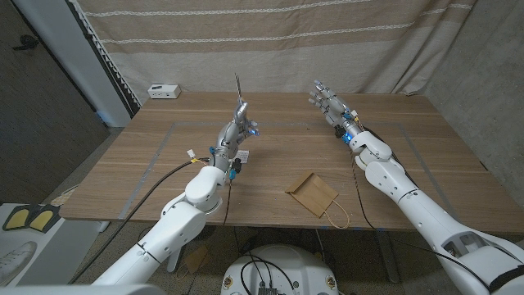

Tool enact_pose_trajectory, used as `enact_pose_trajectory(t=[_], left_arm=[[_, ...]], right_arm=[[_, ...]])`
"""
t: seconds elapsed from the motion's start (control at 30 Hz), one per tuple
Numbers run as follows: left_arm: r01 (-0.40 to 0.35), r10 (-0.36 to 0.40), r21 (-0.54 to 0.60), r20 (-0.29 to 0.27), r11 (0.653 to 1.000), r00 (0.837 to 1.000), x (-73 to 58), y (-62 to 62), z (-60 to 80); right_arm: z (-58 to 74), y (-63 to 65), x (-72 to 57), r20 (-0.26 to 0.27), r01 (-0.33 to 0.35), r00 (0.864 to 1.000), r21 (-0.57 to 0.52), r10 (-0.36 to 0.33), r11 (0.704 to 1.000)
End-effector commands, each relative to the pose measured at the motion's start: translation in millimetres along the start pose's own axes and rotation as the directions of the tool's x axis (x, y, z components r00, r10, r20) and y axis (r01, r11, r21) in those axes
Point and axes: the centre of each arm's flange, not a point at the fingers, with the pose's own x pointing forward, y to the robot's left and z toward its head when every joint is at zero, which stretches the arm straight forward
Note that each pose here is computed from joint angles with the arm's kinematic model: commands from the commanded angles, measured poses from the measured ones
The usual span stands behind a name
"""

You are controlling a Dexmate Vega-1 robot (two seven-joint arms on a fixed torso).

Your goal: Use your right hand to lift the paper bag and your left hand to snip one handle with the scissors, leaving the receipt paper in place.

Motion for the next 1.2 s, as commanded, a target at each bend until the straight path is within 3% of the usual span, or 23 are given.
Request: enact_pose_trajectory(t=[0.03,0.5,0.7,1.2], left_arm=[[0.009,-0.009,-0.032,-0.002,0.999,1.0,0.2,2.8,-1.5],[-0.026,0.026,0.074,-0.002,0.997,1.0,1.0,9.4,1.6],[-0.012,0.016,0.133,-0.026,0.991,1.0,2.8,12.4,5.8],[0.015,-0.008,0.128,-0.06,0.992,0.998,4.5,13.6,4.5]], right_arm=[[3.9,2.0,-1.6,0.001,-0.002,1.0,-0.01,0.002,1.0],[7.3,0.3,-3.5,0.007,0.002,1.0,-0.009,-0.002,1.0],[8.1,-1.4,-3.6,0.012,0.0,1.0,-0.014,0.0,1.0],[8.1,-6.2,-5.9,0.016,0.017,1.0,-0.004,-0.017,1.0]])
